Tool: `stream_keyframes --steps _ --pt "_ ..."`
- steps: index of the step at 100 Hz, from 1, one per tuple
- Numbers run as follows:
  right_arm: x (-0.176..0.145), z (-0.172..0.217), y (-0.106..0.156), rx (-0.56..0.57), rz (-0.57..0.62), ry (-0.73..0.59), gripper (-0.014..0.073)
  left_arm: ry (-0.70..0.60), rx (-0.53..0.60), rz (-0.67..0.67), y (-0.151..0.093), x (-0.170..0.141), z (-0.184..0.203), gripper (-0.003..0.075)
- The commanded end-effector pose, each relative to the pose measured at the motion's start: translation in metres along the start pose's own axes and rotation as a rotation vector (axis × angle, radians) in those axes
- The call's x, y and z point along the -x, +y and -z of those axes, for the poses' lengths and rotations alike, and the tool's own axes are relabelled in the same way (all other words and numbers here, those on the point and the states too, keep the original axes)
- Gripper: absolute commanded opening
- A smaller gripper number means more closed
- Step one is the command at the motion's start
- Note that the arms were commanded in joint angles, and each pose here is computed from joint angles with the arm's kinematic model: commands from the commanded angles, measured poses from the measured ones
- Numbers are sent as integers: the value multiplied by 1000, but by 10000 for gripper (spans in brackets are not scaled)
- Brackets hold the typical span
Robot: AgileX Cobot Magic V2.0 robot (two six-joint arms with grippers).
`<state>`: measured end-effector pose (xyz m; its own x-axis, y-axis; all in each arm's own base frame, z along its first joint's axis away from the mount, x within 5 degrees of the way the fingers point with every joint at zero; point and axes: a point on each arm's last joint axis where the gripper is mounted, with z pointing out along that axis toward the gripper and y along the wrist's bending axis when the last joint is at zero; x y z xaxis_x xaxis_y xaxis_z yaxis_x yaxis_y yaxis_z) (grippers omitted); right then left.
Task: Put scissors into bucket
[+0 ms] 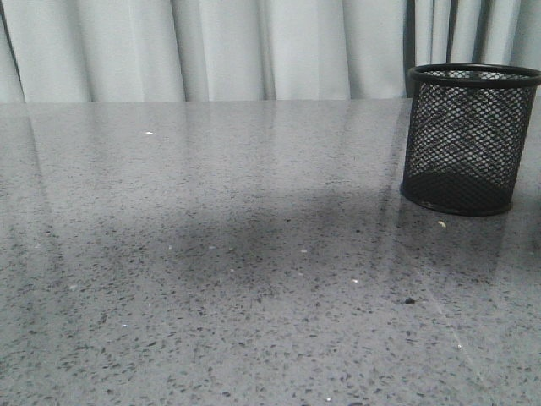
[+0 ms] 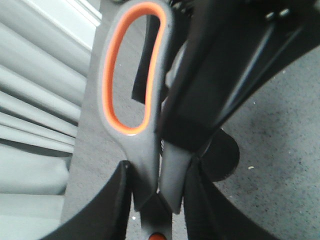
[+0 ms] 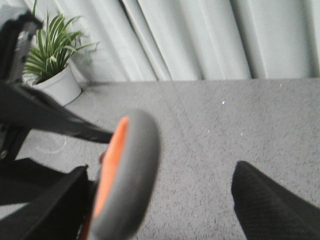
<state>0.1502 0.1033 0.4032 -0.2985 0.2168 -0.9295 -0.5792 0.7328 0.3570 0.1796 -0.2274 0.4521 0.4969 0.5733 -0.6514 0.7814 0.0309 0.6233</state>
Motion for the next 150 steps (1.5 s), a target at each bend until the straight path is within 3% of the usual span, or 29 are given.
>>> stream_keyframes --steps 1,33,40,50,79,86,101,108,118,138,150 --pt "18 1 1 -24 -1 -118 528 -121 136 2 11 23 29 10" --pt "12 -23 -9 -61 -58 -86 496 -171 154 28 10 30 41 10" --pt "11 -24 -9 -57 -58 -78 343 -176 150 35 10 30 41 10" --pt "13 -23 -6 -41 -54 -66 -74 -176 150 35 10 30 41 10" --pt "21 -20 1 -7 -40 -63 -74 -186 168 32 11 32 45 17" --pt "23 -17 -1 -19 -30 -80 -74 -204 198 28 11 35 54 73" --pt "27 -14 -10 -67 -24 -94 -74 -253 277 37 12 43 83 370" --pt "29 -13 -17 -103 -12 -102 -74 -281 307 28 9 48 102 419" --pt "36 -6 -21 -140 80 -72 -74 -333 343 64 2 54 133 353" --pt "65 15 -22 -206 230 20 -73 -388 410 227 -18 54 191 49" --pt "80 22 -24 -250 295 111 -73 -364 452 325 -31 40 207 -14"
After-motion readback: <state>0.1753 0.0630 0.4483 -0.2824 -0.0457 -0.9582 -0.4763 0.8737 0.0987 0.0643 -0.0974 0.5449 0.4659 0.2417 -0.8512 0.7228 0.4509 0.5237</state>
